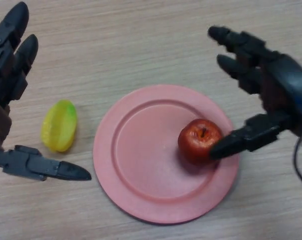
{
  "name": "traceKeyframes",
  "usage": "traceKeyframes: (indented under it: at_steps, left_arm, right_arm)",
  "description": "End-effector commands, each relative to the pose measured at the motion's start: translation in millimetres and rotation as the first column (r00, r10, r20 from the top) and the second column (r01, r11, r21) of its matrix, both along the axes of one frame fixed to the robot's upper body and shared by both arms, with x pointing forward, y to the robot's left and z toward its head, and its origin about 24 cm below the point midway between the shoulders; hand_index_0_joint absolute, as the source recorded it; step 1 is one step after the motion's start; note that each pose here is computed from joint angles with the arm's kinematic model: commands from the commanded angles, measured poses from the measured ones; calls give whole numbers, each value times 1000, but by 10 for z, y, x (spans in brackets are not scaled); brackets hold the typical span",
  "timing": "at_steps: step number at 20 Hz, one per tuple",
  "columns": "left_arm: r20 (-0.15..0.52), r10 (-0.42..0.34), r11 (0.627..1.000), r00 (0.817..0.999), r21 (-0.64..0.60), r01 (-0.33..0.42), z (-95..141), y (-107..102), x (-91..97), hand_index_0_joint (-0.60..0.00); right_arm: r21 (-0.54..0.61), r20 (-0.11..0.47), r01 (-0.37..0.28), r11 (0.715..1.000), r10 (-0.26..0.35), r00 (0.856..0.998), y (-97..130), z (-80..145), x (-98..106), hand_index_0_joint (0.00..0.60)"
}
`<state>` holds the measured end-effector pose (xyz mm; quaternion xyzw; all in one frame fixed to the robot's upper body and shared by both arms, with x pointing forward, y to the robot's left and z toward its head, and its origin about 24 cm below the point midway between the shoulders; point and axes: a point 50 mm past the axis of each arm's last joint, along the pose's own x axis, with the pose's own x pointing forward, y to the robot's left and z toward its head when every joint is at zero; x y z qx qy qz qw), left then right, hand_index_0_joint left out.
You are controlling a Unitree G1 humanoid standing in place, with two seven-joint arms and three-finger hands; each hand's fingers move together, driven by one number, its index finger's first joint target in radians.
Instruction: Pick up the red apple and place it on the plate
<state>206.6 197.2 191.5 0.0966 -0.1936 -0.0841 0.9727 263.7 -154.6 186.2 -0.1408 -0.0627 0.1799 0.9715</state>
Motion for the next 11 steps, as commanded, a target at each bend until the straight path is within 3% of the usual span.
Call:
traceKeyframes:
  at_steps: [1, 6, 11]
  left_arm:
    - [156, 30, 997, 987, 61, -40, 234, 33, -111, 0]
    - [177, 17, 1000, 984, 12, -19, 300, 39, -129, 0]
    - [187, 23, 999, 982, 38, -30, 359, -31, -128, 0]
  right_arm:
    - [68, 180, -26, 997, 14, 984, -113, 278, -220, 0]
    - [161, 216, -118, 980, 82, 973, -93, 296, -603, 0]
    - [139, 209, -184, 973, 153, 966, -24, 351, -725, 0]
